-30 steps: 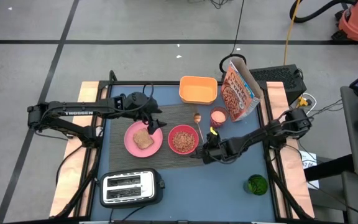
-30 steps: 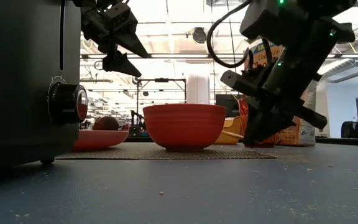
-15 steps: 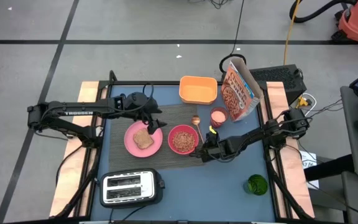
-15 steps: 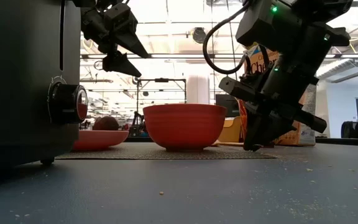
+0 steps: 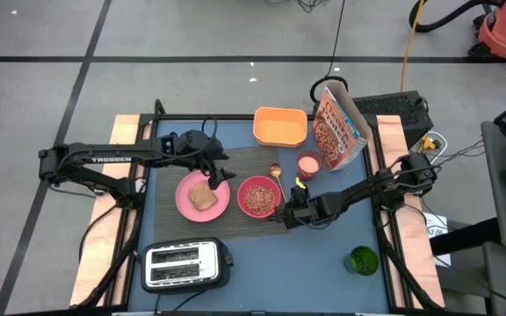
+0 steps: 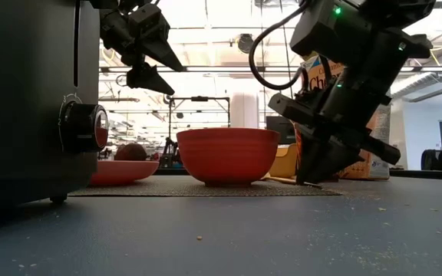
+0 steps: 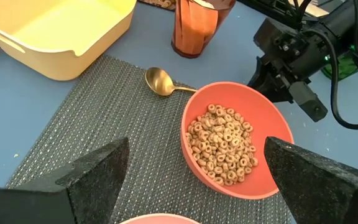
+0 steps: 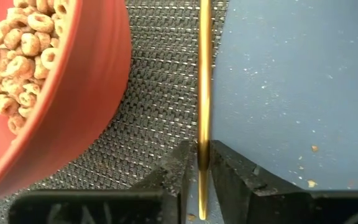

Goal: Arrange a breakfast setting
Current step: Put the gold spoon on the gray table mat to the right of the dark pink bowl

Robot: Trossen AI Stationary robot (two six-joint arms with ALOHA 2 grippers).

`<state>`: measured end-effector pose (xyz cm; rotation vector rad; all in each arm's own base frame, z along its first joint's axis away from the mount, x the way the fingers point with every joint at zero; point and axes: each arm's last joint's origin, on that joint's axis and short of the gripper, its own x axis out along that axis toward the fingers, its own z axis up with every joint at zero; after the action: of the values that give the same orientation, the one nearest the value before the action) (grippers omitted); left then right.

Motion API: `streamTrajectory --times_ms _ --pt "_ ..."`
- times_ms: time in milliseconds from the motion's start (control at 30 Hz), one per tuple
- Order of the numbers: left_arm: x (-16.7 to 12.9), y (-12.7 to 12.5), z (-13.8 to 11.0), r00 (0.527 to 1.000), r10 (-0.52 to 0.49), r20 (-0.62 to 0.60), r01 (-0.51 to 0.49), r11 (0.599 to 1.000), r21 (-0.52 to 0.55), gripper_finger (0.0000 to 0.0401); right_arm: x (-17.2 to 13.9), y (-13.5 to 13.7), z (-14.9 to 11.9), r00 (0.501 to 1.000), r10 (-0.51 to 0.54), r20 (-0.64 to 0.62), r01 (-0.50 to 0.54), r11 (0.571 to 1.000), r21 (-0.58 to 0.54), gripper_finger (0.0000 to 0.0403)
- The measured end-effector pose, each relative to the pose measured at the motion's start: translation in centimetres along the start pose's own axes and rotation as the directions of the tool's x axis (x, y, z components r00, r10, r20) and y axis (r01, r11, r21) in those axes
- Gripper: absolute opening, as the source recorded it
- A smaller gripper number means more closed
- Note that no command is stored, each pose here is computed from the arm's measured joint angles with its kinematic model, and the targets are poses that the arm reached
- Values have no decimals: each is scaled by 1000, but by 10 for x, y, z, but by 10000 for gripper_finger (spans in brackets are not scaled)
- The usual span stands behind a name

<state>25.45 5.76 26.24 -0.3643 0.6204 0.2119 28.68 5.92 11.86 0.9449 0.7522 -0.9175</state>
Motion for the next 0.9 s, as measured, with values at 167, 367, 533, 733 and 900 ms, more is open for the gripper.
streamTrajectory --times_ms 167,367,533,733,900 --pt "0 0 0 1000 0 0 0 1000 0 379 0 1 0 1000 7 0 -7 1000 3 87" --pt "0 0 0 1000 0 0 0 1000 0 379 0 2 0 1000 21 0 -21 1000 -17 116" --pt "0 0 0 1000 0 0 0 1000 0 379 -2 4 1 999 44 -6 -45 997 -60 123" --pt "0 0 0 1000 0 0 0 1000 -1 379 -3 6 0 996 68 -65 -75 991 -111 122" --pt "0 0 0 1000 0 0 0 1000 -1 379 -3 7 0 993 77 -88 -88 988 -128 121"
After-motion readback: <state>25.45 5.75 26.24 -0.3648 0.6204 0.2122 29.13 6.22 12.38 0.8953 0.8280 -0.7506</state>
